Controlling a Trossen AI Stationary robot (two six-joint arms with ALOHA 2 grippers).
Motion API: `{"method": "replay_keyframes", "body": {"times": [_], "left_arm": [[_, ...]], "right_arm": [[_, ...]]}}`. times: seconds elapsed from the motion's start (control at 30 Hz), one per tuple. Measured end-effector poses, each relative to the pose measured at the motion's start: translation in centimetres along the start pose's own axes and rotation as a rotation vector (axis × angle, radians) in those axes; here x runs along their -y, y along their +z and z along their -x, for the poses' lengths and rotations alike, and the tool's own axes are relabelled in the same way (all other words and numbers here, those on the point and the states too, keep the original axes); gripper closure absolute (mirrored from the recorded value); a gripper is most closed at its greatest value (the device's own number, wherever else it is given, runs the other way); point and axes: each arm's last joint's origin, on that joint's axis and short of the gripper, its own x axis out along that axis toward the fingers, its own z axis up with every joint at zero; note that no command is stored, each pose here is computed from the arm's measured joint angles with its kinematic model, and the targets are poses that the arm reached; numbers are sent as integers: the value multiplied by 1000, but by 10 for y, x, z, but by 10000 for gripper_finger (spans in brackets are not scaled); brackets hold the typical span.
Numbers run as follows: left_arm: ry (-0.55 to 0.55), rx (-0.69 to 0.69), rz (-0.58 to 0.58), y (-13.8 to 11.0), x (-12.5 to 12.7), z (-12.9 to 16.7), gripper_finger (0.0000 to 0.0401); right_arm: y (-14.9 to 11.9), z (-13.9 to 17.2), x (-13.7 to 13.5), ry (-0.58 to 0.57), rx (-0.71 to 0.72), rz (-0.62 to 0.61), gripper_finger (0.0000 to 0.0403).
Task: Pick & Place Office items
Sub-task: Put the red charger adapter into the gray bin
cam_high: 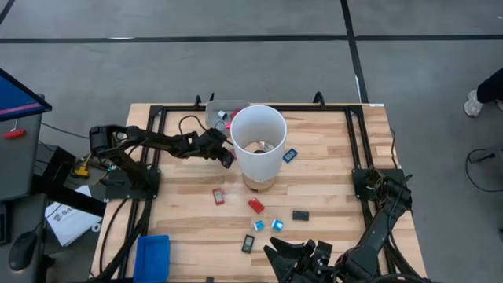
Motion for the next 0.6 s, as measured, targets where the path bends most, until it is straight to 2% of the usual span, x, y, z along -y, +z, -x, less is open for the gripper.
{"method": "replay_keyframes", "body": {"times": [0.23, 0.6], "left_arm": [[13, -61, -40, -10, 2, 12, 401], [36, -104, 1, -38, -18, 56, 401]], "right_arm": [[0, 2, 0, 3, -3, 0, 219], [0, 3, 0, 4, -5, 8, 219]]}}
